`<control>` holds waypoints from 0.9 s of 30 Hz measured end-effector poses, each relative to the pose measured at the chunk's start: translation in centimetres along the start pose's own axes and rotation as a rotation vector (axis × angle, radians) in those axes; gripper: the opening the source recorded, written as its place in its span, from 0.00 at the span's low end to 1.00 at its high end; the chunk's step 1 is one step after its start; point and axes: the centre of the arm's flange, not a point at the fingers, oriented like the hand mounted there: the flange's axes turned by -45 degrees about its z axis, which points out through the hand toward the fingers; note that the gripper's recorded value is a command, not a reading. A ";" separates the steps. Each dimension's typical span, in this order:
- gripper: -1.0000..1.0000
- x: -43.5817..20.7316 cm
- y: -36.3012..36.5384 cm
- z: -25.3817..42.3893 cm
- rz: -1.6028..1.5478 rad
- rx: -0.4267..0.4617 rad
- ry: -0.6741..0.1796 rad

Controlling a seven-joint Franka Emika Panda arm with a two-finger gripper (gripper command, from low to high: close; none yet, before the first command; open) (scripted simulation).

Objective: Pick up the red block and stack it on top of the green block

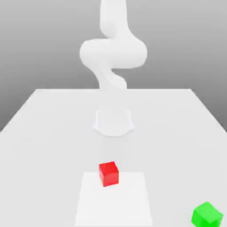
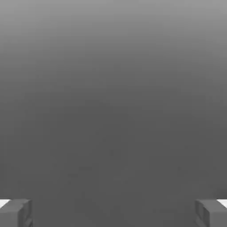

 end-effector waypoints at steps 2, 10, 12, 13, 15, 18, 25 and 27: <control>0.50 -1.7 0.2 5.1 -0.029 0.004 -0.075; 0.50 -13.3 0.7 21.5 -0.149 0.039 -0.371; 0.50 -17.4 0.8 24.7 -0.181 0.054 -0.450; 0.50 -19.7 0.8 26.1 -0.198 0.062 -0.491; 0.50 -24.6 0.8 28.5 -0.233 0.082 -0.578; 0.50 -31.7 0.7 32.0 -0.277 0.111 -0.688; 0.00 -36.9 0.7 36.4 -0.288 0.117 -0.715; 0.00 -36.9 0.7 36.4 -0.288 0.117 -0.716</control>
